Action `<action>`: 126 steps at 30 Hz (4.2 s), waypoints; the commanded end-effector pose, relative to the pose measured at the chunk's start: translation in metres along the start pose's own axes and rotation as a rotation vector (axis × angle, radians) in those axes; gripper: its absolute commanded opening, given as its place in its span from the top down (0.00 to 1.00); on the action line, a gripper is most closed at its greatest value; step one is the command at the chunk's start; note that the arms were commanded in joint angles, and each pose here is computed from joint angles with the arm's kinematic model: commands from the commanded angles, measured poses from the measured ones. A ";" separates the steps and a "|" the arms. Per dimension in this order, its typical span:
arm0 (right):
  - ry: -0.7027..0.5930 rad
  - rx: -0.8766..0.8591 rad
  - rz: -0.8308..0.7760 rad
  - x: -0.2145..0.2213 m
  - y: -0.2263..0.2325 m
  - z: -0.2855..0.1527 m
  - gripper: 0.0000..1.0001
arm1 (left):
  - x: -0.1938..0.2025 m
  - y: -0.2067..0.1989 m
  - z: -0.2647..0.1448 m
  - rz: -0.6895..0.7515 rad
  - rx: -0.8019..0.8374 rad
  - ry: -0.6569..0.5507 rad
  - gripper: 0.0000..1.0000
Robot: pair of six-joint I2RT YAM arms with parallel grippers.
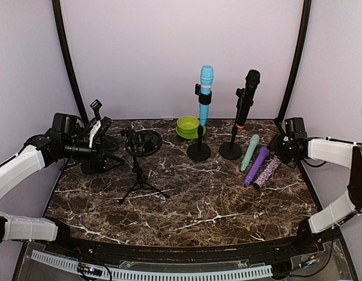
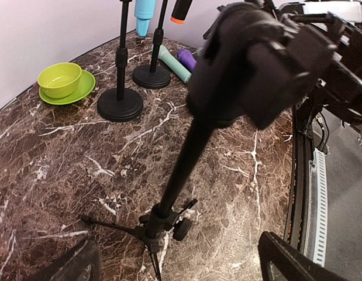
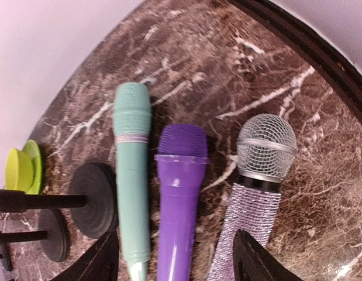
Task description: Remove the microphone from the stand
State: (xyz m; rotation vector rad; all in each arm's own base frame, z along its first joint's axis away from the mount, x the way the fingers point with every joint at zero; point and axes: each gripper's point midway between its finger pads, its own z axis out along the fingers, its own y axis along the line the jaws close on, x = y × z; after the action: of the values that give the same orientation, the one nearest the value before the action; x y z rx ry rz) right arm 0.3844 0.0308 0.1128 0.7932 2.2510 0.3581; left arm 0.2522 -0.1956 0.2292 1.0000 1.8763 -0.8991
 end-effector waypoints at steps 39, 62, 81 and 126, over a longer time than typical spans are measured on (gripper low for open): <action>0.429 -0.850 -0.866 0.378 0.288 -0.100 0.93 | -0.010 0.039 -0.010 -0.165 0.026 -0.031 0.17; 0.546 -0.570 -0.817 0.373 0.264 -0.006 1.00 | -0.016 0.035 -0.017 -0.105 0.004 -0.030 0.17; 0.428 -0.562 -0.758 0.319 0.308 0.021 1.00 | 0.000 0.030 -0.022 -0.067 -0.033 0.020 0.16; 0.479 -0.610 -0.701 0.322 0.347 0.058 1.00 | 0.055 0.037 -0.018 0.019 -0.079 0.176 0.21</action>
State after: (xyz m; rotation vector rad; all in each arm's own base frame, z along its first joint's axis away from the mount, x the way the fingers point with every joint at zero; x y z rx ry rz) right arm 0.3891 0.5002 0.0321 -0.4248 2.5180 0.8560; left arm 0.2722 -0.1492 0.1832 1.0590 2.0159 -0.7259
